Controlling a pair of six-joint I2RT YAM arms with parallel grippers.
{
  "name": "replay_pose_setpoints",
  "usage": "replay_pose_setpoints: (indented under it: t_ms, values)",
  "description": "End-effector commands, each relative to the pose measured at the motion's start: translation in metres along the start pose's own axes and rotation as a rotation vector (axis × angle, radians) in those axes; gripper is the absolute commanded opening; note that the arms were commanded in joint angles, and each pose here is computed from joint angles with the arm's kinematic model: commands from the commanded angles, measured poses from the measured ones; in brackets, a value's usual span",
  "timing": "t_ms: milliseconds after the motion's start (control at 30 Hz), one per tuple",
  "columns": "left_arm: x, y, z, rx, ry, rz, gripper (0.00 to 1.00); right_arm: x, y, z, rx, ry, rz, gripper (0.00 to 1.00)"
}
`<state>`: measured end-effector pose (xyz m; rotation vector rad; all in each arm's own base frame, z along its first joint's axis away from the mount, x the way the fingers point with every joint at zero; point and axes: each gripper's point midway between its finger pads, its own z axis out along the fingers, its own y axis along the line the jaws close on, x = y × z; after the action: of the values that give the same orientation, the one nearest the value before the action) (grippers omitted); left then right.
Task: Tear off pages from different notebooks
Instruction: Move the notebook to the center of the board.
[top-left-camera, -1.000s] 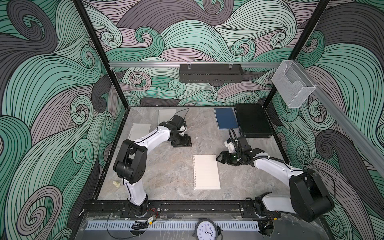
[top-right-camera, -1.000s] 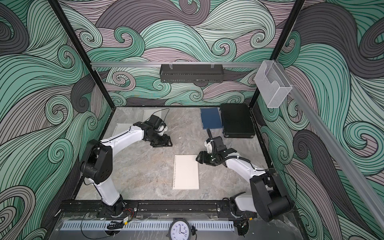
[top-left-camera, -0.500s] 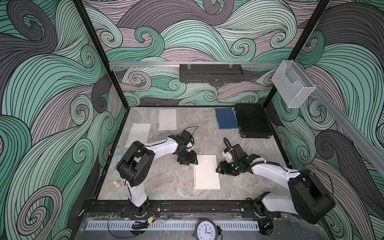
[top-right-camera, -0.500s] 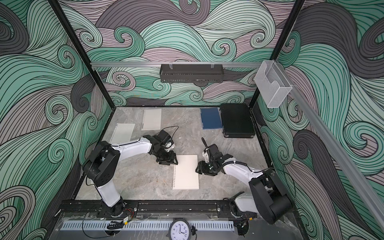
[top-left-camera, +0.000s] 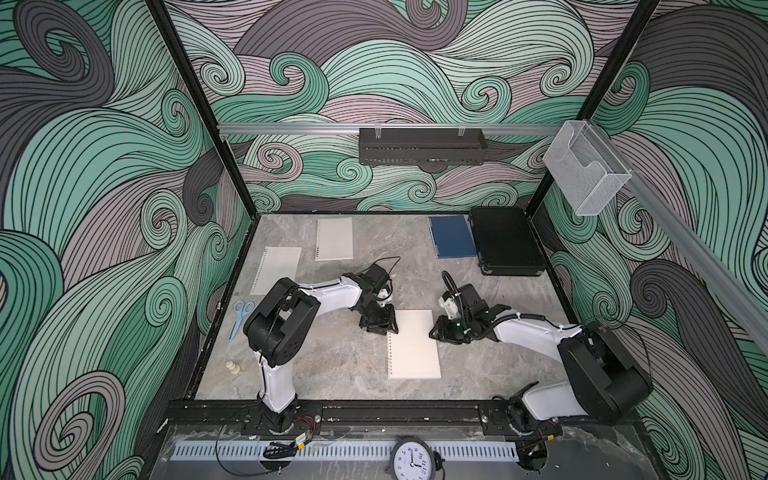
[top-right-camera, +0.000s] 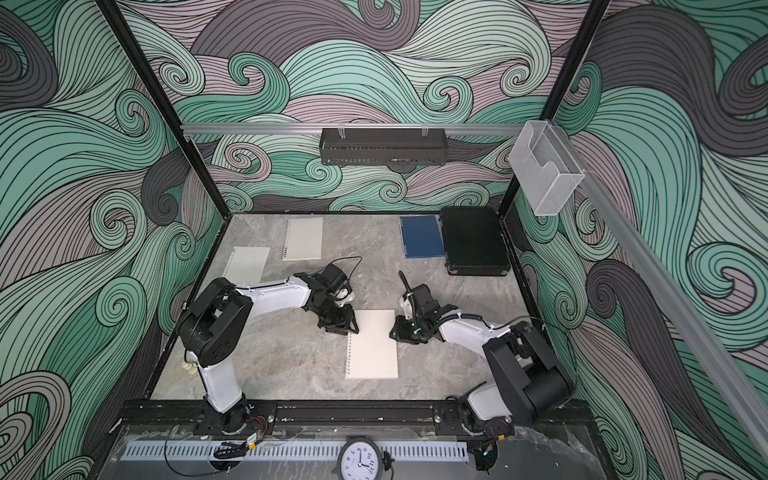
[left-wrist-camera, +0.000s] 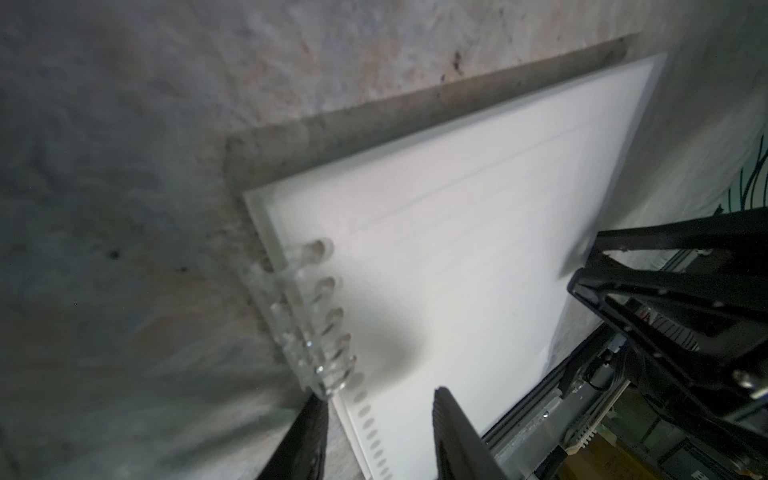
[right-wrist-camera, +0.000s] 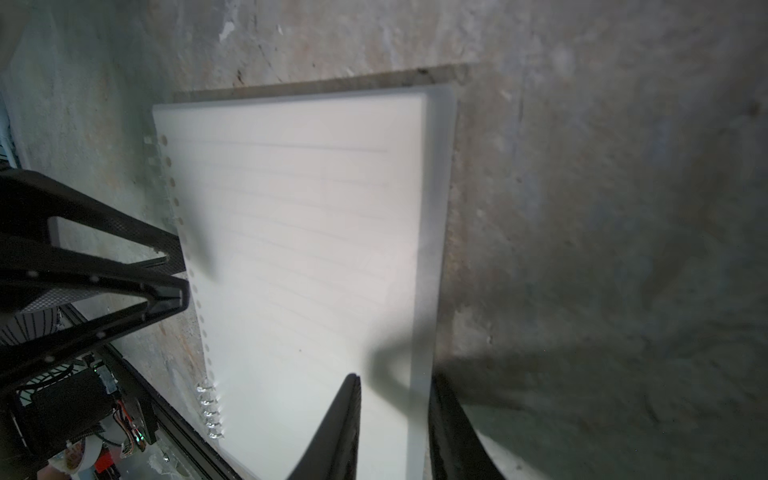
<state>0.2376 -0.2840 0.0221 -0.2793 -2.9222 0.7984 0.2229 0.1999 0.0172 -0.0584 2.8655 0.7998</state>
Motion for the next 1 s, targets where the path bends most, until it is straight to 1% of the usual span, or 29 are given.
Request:
replay_pose_setpoints:
  t_ms: [0,233,300,433,533,567,633,733,967]
  values:
    - [-0.017,0.008,0.005,-0.041,-0.02,-0.009,0.4,-0.024,0.002,0.004,0.012,-0.044,-0.022,0.3]
    - [-0.057,0.022,0.005,-0.058,-0.069,-0.009,0.38,-0.069,-0.002,0.013,0.018,-0.078,-0.021,0.3]
    - [-0.078,0.027,0.001,-0.064,-0.105,-0.001,0.38,-0.085,-0.002,0.016,0.014,-0.086,-0.023,0.3]
    - [-0.118,0.046,-0.004,-0.07,-0.144,-0.028,0.37,-0.116,-0.008,0.024,0.013,-0.096,-0.016,0.3]
    - [-0.14,0.056,-0.006,-0.059,-0.16,-0.045,0.38,-0.138,-0.013,0.03,-0.005,-0.095,-0.014,0.37]
    - [-0.144,0.058,-0.007,-0.058,-0.162,-0.049,0.41,-0.144,-0.015,0.032,-0.007,-0.091,-0.011,0.39]
    - [-0.147,0.057,-0.009,-0.054,-0.165,-0.05,0.49,-0.152,-0.015,0.034,-0.017,-0.086,-0.011,0.42]
    - [-0.142,0.055,-0.012,-0.046,-0.163,-0.043,0.55,-0.154,-0.015,0.036,-0.015,-0.085,-0.011,0.45]
    - [-0.109,0.051,0.001,-0.044,-0.112,-0.055,0.56,-0.144,-0.022,0.033,0.001,-0.091,0.014,0.47]
